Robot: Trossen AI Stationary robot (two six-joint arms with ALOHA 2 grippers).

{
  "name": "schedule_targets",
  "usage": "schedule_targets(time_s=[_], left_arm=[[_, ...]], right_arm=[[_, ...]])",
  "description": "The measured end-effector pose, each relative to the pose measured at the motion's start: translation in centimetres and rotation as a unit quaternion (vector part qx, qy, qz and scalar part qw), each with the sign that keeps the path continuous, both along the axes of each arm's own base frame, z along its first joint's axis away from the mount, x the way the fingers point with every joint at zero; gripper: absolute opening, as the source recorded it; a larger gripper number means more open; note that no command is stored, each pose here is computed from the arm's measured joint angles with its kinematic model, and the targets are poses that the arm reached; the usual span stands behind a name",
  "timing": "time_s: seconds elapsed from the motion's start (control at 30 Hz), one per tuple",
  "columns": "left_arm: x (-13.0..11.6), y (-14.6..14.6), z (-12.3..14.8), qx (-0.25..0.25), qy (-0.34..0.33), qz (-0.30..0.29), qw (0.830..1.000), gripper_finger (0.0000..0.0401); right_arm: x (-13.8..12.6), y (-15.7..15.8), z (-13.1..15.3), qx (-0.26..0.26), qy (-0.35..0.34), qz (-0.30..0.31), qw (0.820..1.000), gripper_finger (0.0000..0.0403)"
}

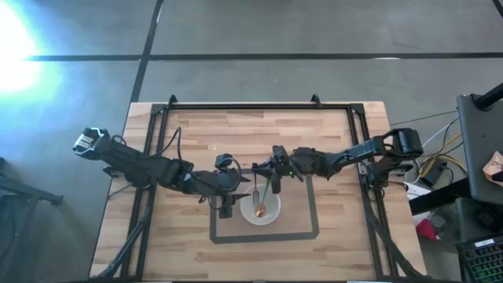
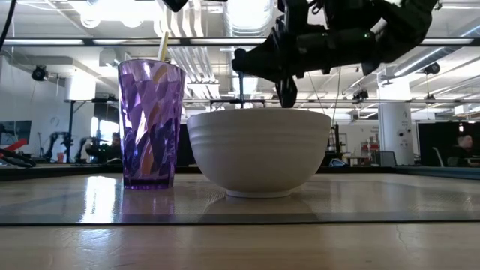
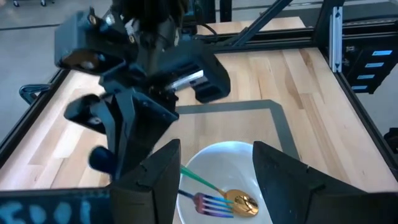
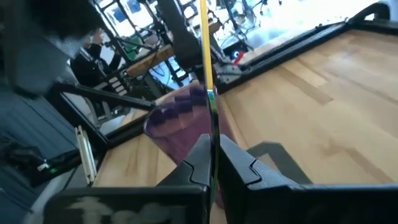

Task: Pick & Place Utensil
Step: Put the blue fork into the white bowl

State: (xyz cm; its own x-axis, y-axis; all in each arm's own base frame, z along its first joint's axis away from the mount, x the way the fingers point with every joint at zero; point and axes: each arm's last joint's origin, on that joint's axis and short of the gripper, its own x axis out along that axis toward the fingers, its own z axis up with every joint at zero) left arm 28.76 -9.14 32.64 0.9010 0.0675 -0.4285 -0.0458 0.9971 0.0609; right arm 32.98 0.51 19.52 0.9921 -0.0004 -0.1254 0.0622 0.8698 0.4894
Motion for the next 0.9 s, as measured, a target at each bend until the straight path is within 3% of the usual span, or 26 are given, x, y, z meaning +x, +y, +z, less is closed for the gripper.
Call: schedule_targets(time_s=[0.9], left_arm=[[0.0,0.0,0.0,-0.002,0.000,0.000,1.000,0.0193]], right_arm=[[1.6,0.2,-3.5,0.005,0.043,0.039,0.998,0.0008]])
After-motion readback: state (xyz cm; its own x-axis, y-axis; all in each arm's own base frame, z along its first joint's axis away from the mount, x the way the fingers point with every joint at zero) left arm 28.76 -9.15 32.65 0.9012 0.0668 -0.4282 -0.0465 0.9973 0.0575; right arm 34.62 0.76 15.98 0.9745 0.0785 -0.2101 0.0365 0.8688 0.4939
